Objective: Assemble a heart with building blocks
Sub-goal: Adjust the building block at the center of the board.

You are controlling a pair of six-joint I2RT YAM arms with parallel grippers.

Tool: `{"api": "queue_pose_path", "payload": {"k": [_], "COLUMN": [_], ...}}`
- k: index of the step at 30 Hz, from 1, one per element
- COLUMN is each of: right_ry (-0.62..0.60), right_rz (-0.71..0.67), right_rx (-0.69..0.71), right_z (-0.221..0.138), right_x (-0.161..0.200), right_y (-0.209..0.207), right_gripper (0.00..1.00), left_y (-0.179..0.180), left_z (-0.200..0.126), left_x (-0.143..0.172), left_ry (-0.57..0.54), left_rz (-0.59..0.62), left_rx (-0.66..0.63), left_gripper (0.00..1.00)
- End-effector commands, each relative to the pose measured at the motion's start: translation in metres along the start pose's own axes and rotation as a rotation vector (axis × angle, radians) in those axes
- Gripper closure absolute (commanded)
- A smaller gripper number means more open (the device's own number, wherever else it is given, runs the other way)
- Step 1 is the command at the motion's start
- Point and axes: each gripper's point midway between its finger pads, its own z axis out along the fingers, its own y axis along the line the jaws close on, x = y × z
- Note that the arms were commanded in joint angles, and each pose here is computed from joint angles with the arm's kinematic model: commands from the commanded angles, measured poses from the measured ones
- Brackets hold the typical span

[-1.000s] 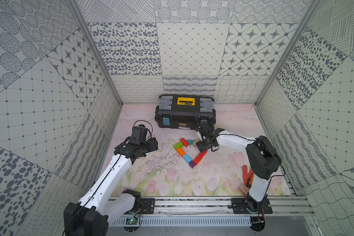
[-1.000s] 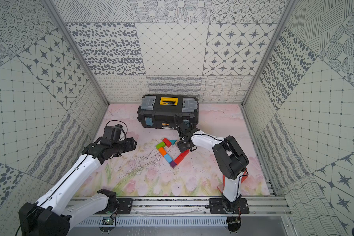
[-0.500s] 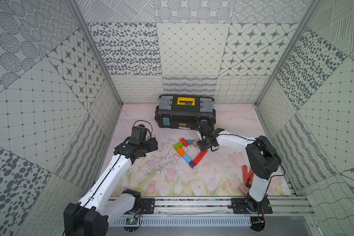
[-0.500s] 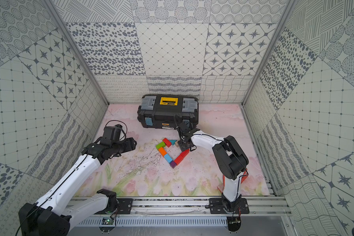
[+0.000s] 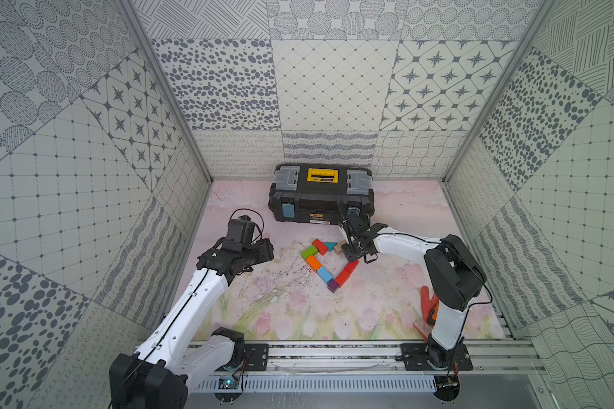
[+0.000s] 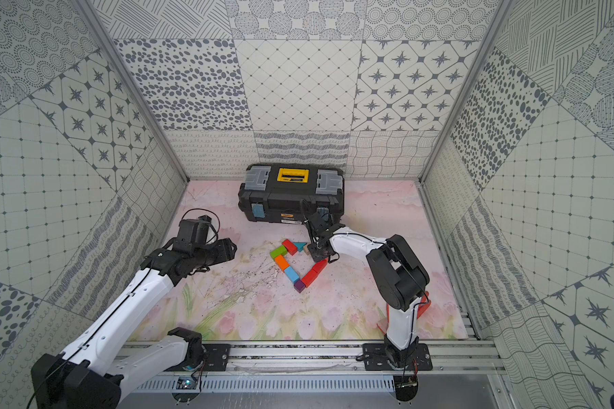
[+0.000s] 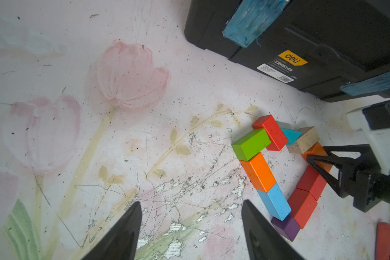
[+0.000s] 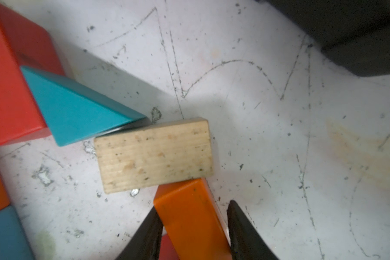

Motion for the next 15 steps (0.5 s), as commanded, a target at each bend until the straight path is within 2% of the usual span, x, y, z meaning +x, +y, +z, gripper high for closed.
{"api": "queue_pose_path", "payload": {"k": [1, 3, 5, 7, 15], "right_ry": [0.0, -0.001, -0.009, -0.022, -0.13], "right_rz": [0.006, 0.005, 0.008, 0.012, 0.13], "right_rx": [0.006, 0.005, 0.007, 0.017, 0.076], "right_z": [0.008, 0.007, 0.005, -0.001, -0.051], "right_x": [0.002, 0.002, 0.0, -0.003, -0.002], "right_y": [0.004, 0.004, 0.005, 0.004, -0.016], "right_gripper": [0.49, 0.46, 0.35, 0.28, 0.26], "left_y": [-0.001, -0.001, -0.001, -0.001, -0.002], "left_z": [0.0, 0.0, 0.0, 0.0, 0.0], "left_x": [-0.002, -0.002, -0.002, -0.002, -0.001], "left_ry": [-0.011, -0.011, -0.011, -0.011, -0.008], "left_rz": [0.022, 0.021, 0.02, 0.02, 0.019], "left_rx": [0.01, 0.009, 0.01, 0.011, 0.019], "left_gripper": [0.3, 0.3, 0.3, 0.3, 0.3]}}
